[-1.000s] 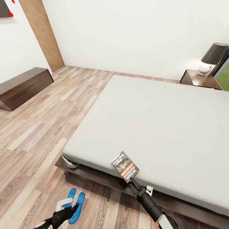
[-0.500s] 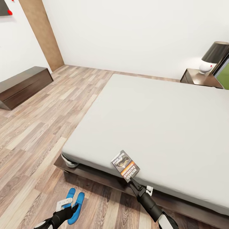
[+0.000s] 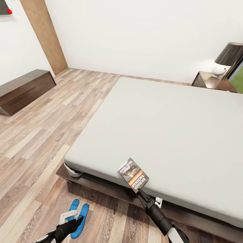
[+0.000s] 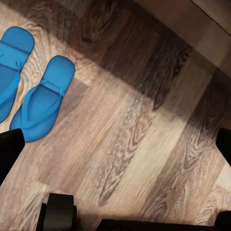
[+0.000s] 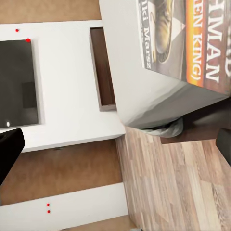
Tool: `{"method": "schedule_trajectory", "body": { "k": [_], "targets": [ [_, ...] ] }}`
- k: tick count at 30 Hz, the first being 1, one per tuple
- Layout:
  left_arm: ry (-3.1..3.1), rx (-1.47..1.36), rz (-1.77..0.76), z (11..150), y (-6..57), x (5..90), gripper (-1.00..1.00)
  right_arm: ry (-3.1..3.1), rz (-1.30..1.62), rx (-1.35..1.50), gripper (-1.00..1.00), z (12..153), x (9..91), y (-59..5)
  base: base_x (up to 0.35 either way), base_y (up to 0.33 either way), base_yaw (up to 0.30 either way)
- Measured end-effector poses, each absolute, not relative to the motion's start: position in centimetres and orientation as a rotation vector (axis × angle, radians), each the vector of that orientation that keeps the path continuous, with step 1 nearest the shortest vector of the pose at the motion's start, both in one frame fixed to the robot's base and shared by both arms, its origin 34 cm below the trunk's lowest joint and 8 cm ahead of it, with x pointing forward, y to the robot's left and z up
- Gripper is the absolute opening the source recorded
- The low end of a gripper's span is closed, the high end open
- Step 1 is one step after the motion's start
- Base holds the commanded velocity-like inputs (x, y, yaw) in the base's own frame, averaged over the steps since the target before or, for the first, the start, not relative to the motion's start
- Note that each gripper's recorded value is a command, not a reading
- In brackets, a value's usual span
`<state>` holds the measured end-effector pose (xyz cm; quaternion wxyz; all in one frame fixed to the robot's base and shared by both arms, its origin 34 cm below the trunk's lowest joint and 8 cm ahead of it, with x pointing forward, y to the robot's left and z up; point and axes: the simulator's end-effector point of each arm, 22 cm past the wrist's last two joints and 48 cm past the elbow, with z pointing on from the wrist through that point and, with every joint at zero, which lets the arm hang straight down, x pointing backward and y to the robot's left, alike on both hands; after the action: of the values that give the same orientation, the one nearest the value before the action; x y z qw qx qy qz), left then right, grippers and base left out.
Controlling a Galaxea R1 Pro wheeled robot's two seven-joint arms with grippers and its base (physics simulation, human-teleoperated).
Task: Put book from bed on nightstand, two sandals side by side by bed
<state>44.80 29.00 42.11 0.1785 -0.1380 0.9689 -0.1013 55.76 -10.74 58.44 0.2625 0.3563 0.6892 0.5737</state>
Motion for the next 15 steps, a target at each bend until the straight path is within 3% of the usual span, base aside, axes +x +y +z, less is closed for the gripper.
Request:
{"method": "schedule_trajectory", "body": {
  "k": [15],
  "targets": [
    [2.739, -0.390, -0.287, 39.5, 29.0, 44.7, 1.00, 1.863, 1.551, 0.965, 1.00, 55.8, 55.6, -10.8, 0.000, 0.000, 0.000]
  ]
}}
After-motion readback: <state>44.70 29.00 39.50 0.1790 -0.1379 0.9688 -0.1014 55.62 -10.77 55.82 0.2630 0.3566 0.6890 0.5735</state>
